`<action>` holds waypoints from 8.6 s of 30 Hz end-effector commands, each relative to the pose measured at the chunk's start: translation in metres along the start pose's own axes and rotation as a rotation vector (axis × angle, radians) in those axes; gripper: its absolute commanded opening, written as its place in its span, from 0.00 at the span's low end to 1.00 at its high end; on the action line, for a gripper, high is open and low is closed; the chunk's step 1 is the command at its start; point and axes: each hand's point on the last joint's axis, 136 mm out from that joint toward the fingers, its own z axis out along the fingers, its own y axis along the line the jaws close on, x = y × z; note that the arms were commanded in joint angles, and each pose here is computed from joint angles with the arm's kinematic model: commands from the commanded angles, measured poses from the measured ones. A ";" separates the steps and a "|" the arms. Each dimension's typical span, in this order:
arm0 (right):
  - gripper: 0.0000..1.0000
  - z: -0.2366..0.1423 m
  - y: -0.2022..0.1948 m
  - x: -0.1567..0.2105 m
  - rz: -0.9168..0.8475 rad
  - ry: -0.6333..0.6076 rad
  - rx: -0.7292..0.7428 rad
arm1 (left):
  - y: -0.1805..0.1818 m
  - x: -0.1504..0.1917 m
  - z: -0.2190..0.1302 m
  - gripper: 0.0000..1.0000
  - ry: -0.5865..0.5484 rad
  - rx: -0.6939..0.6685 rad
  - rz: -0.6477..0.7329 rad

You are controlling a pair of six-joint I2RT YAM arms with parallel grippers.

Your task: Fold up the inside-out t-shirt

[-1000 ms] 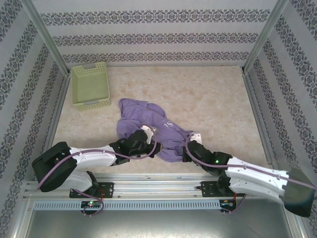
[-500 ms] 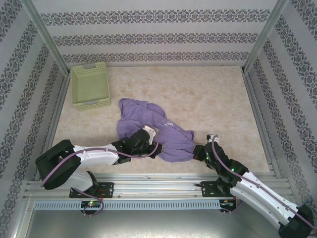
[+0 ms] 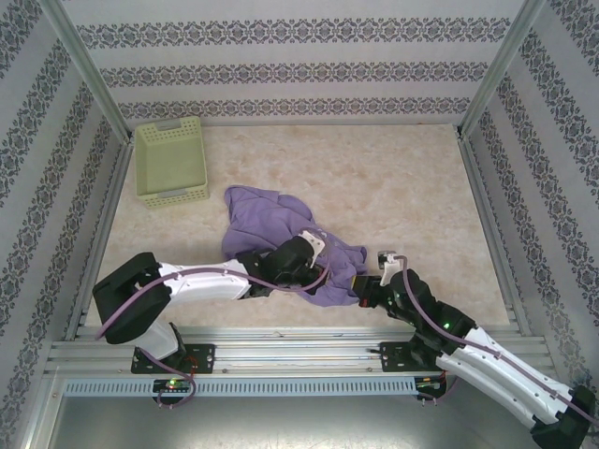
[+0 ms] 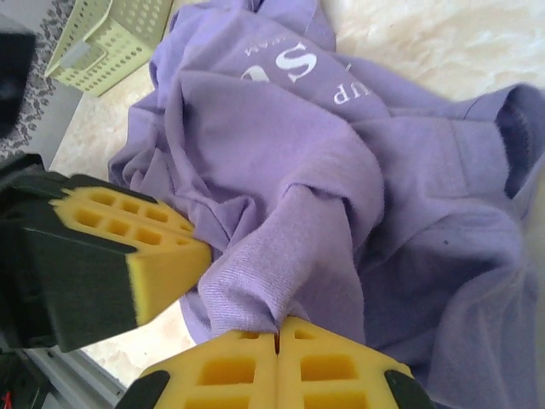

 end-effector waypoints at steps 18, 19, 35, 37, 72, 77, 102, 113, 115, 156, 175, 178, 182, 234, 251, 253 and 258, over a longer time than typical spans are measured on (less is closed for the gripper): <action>0.00 -0.018 0.034 -0.031 -0.014 -0.126 -0.146 | 0.077 0.026 -0.021 0.01 0.060 -0.267 -0.075; 0.00 -0.017 0.036 -0.032 -0.014 -0.130 -0.156 | 0.070 0.022 -0.026 0.04 0.044 -0.261 -0.038; 0.00 -0.012 0.062 -0.031 -0.065 -0.075 -0.237 | -0.011 -0.016 -0.021 0.49 -0.094 -0.221 0.249; 0.00 -0.010 0.063 -0.026 -0.082 -0.056 -0.238 | -0.009 -0.024 -0.018 0.48 -0.112 -0.200 0.201; 0.33 0.004 -0.019 -0.030 -0.155 0.020 0.309 | -0.028 -0.052 -0.060 0.00 -0.156 0.091 0.046; 0.52 -0.003 0.017 -0.025 -0.197 0.029 0.132 | -0.010 -0.058 -0.058 0.00 -0.128 -0.010 0.018; 0.00 0.037 0.016 -0.012 -0.132 0.066 0.117 | 0.001 -0.042 -0.051 0.00 -0.023 0.016 0.093; 0.00 0.035 -0.029 -0.006 -0.060 0.124 0.200 | -0.015 0.003 -0.042 0.00 0.124 0.179 0.177; 0.00 0.033 -0.037 -0.011 -0.060 0.118 0.247 | -0.014 0.014 -0.036 0.00 0.164 0.193 0.178; 0.33 0.003 -0.077 -0.034 0.067 0.107 0.446 | -0.015 0.050 -0.014 0.10 0.200 0.157 0.192; 0.56 0.012 -0.048 -0.016 -0.007 0.036 0.600 | -0.020 0.007 -0.020 0.09 0.106 0.220 0.084; 0.54 0.010 -0.067 -0.014 0.013 0.064 0.722 | -0.018 0.006 -0.022 0.10 0.093 0.210 0.082; 0.39 -0.005 -0.084 -0.002 0.043 0.107 0.809 | -0.013 0.004 -0.025 0.09 0.081 0.187 0.074; 0.39 0.023 -0.075 0.034 0.078 0.213 0.740 | 0.145 -0.013 0.020 0.30 0.198 -0.368 -0.181; 0.24 0.052 -0.051 -0.049 0.064 0.145 0.504 | 0.166 -0.005 -0.024 0.10 0.064 -0.399 -0.336; 0.34 0.051 -0.038 -0.041 0.055 0.152 0.477 | 0.166 -0.004 -0.026 0.11 0.053 -0.400 -0.351; 0.45 0.047 -0.017 -0.007 -0.035 0.191 0.461 | 0.167 -0.003 -0.024 0.13 0.045 -0.408 -0.368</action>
